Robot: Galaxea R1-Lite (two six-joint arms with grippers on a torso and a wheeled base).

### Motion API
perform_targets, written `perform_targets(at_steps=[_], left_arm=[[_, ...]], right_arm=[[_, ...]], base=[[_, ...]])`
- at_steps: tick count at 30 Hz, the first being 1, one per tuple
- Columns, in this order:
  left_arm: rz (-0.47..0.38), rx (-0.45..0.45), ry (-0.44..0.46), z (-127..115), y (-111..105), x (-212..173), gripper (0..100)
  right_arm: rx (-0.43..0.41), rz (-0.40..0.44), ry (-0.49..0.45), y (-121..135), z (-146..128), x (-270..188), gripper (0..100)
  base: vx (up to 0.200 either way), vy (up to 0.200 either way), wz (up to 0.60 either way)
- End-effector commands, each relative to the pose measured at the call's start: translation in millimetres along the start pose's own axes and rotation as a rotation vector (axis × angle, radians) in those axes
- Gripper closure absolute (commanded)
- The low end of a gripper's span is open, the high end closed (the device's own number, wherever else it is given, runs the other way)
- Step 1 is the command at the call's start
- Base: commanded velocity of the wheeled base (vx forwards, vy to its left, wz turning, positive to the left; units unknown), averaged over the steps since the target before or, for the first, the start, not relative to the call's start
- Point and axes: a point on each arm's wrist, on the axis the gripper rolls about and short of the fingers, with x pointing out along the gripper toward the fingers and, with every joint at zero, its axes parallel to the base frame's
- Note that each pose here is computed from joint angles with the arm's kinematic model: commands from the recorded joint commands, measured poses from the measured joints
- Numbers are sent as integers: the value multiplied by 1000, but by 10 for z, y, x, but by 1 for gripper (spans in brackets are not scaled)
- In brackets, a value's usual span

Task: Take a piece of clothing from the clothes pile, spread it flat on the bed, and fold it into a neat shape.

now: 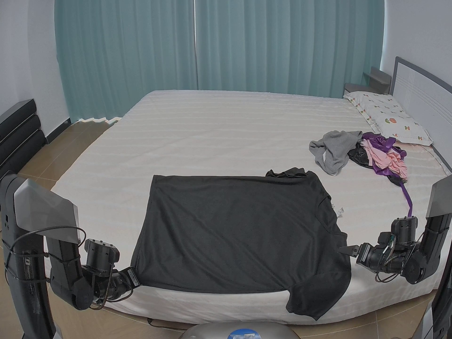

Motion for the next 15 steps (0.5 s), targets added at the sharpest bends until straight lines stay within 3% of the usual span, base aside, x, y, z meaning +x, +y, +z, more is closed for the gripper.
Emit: perform_targets(at_steps=[1,15], left_arm=[[25,0,0,-27,28,-29,100],[90,63,-3,-84,100,-136,100]], right_arm=[[8,-19,36,-58,-61,84,0],[-24,-13,15,-171,-124,274,0]], base=[[0,0,0],[0,0,0]])
